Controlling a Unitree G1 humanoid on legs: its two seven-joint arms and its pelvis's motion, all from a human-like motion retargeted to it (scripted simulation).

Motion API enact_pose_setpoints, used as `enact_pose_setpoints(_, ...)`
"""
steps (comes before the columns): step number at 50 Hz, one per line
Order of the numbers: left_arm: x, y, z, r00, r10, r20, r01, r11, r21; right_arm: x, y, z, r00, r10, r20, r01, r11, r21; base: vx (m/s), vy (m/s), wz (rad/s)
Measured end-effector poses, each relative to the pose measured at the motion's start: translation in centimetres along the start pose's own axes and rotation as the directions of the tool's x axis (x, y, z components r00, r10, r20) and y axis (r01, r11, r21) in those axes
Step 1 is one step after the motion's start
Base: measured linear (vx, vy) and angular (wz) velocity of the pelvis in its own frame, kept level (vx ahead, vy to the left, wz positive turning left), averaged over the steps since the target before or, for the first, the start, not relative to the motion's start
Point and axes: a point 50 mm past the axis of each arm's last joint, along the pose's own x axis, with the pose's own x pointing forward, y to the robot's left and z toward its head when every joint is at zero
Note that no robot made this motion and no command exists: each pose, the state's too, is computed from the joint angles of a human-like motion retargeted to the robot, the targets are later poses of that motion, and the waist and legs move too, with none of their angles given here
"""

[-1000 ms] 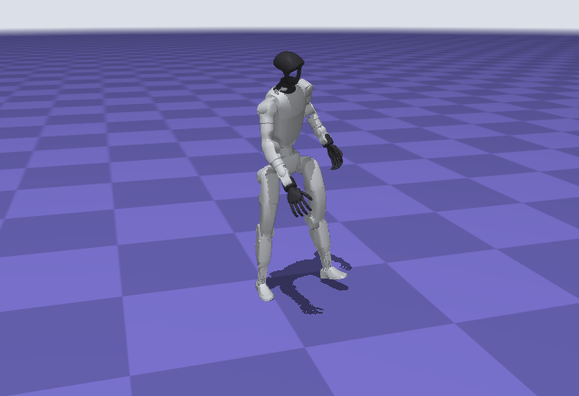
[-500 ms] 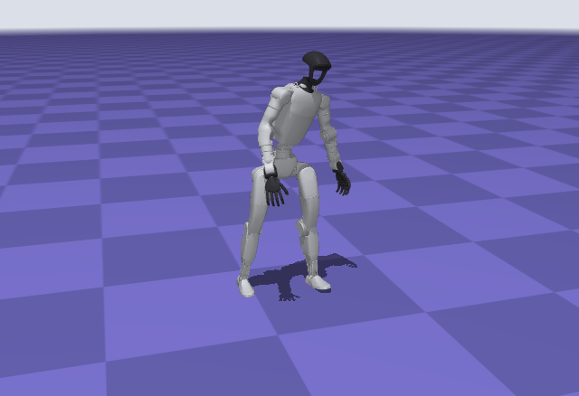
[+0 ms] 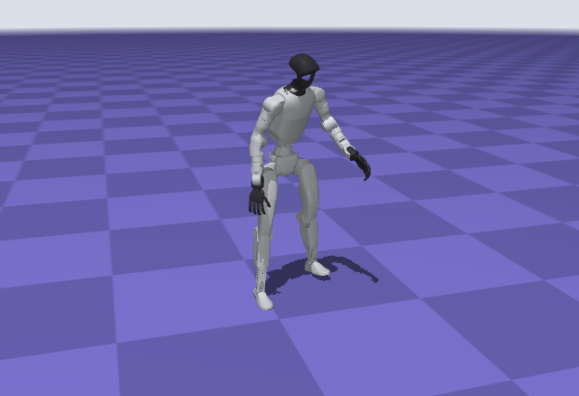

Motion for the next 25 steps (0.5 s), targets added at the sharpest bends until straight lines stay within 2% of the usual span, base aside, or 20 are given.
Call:
enact_pose_setpoints(6, -8.4, -0.6, -11.0, 0.916, -0.063, -0.397, 0.041, 0.997, -0.065, 1.1, -3.6, 0.0, 0.993, -0.091, -0.078, 0.088, 0.995, -0.041, 0.31, -0.2, 0.1)
enact_pose_setpoints(13, -23.1, -0.5, -20.7, 0.531, -0.082, -0.843, 0.025, 0.996, -0.082, 1.8, -8.1, 2.5, 0.967, -0.246, -0.063, 0.251, 0.965, 0.071, 0.28, -0.13, -0.2)
enact_pose_setpoints(17, -30.0, 0.3, -22.6, 0.29, -0.094, -0.952, 0.021, 0.996, -0.091, 1.9, -10.0, 5.0, 0.953, -0.302, 0.007, 0.298, 0.943, 0.151, 0.23, -0.06, -0.1)
enact_pose_setpoints(20, -33.0, 1.5, -22.8, 0.187, -0.113, -0.976, 0.025, 0.994, -0.11, 1.9, -10.8, 6.8, 0.947, -0.315, 0.068, 0.297, 0.935, 0.195, 0.2, -0.04, -0.09)
enact_pose_setpoints(25, -33.6, 4.2, -22.4, 0.216, -0.116, -0.97, 0.03, 0.993, -0.112, 1.7, -10.6, 9.0, 0.937, -0.312, 0.156, 0.265, 0.928, 0.263, 0.19, -0.01, -0.24)
